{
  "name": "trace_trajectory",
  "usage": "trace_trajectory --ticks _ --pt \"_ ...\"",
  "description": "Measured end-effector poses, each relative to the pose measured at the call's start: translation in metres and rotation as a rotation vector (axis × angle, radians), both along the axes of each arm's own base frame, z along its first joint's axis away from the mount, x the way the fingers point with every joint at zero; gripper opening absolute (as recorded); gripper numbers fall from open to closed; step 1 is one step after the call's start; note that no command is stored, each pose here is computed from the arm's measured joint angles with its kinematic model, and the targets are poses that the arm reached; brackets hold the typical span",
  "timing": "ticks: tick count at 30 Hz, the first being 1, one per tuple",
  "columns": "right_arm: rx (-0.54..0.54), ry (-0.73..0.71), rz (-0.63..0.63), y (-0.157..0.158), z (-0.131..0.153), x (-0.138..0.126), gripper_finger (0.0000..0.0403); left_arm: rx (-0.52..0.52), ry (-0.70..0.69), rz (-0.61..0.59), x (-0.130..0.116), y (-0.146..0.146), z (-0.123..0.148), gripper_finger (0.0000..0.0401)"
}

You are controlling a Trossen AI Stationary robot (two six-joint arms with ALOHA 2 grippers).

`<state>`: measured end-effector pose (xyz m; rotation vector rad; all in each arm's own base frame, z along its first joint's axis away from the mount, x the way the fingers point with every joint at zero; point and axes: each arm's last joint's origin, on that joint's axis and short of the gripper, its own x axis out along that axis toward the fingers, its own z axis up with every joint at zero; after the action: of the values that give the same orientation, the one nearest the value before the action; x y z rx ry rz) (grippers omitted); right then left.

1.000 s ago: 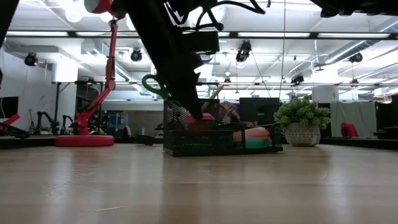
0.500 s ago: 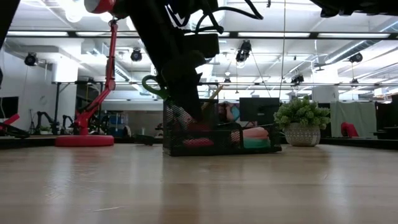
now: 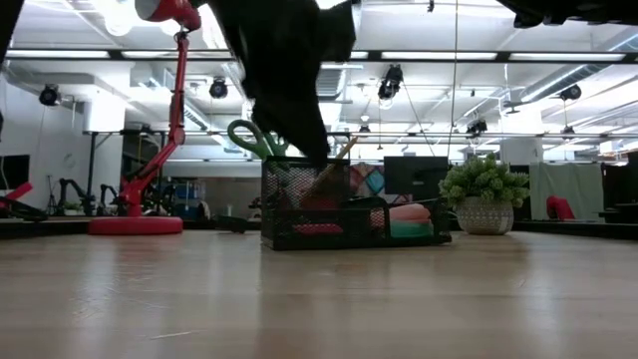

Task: Pick and place office supplies into organizer
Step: Put the blue binder clip into the black desk organizer

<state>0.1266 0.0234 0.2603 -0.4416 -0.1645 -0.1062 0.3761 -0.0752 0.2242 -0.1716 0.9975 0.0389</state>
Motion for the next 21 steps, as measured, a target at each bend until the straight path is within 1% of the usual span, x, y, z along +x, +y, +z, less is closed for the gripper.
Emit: trace_trajectory --ticks 4,7,12,14,16,21 --pt "-0.001 0.003 0.0 0.0 0.0 0.0 0.0009 -0.009 0.001 -0.056 -0.012 -0.021 0.01 0.0114" --pt "-0.002 0.006 0.0 0.0 -0.001 0.0 0.0008 -0.046 0.02 -0.059 -0.023 -0.042 0.014 0.0114" --pt "-0.002 0.008 0.0 0.0 -0.001 0.0 0.0008 -0.088 0.084 -0.088 -0.046 -0.086 0.01 0.0114" --pt "-0.002 0.008 0.0 0.0 -0.001 0.0 0.0008 -0.136 0.107 -0.047 -0.056 -0.102 0.008 0.0114" --pt "-0.002 0.008 0.0 0.0 -0.001 0.0 0.0008 -0.185 0.146 0.018 -0.066 -0.116 0.007 0.0114" --pt "0.021 0.006 0.004 0.0 -0.001 0.0 0.0008 -0.267 0.286 0.192 -0.097 -0.145 0.003 0.0114"
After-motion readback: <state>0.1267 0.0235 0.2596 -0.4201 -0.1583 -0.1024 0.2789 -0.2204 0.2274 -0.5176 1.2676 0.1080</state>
